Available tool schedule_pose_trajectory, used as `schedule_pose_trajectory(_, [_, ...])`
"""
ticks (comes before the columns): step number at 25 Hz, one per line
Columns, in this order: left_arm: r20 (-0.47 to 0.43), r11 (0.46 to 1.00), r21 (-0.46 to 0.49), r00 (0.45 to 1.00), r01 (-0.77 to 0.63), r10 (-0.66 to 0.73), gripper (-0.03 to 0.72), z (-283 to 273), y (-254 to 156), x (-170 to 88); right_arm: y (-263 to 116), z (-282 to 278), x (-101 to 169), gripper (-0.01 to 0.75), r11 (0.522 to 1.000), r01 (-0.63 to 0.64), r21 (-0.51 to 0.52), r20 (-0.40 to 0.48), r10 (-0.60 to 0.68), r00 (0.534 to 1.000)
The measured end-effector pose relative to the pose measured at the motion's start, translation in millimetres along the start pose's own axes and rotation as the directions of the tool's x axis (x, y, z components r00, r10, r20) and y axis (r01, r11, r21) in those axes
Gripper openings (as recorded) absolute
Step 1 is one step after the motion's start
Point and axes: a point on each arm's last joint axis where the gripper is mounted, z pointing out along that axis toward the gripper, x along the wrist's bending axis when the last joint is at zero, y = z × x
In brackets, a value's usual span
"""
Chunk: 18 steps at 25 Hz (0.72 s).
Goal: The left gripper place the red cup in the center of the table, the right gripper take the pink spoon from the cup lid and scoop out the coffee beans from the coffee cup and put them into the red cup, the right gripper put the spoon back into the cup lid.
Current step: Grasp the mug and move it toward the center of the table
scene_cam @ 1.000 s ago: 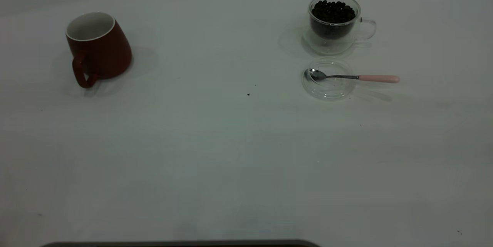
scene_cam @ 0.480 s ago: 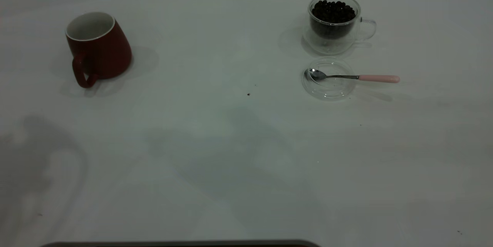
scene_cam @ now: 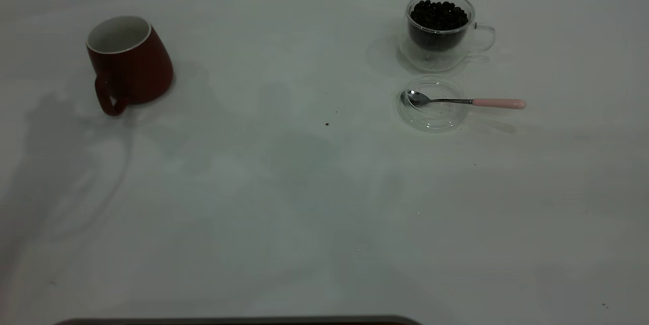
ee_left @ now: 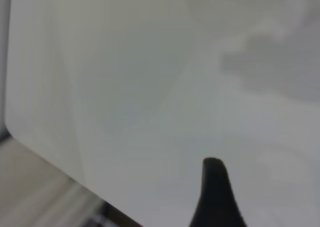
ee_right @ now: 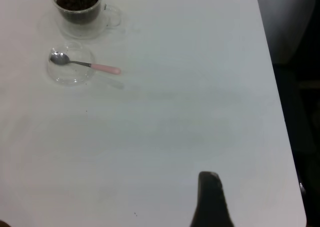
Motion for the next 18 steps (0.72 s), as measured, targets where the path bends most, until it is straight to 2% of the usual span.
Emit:
schedule_pose_trajectory(8, [-0.033,0.989,0.011,0.989,-0.147,0.147,0.586,67.3,28.0,19.9,-0.1,-0.1,0.0,0.573,1.000,0.000,-0.001,0.000,0.000,1.000])
schedule_pose_trajectory(14, [-0.083,0.958,-0.038,0.956,-0.284,0.281,0.586,100.6,41.2,14.3,-0.1,-0.1,0.0,0.573,1.000,0.000,-0.001,0.000,0.000,1.000])
schedule_pose_trajectory(18, [-0.106,0.946,-0.087,0.947,-0.314,0.304,0.586,110.9,47.6,9.8,-0.1,-0.1,0.0,0.573,1.000,0.000,-0.001,0.000,0.000,1.000])
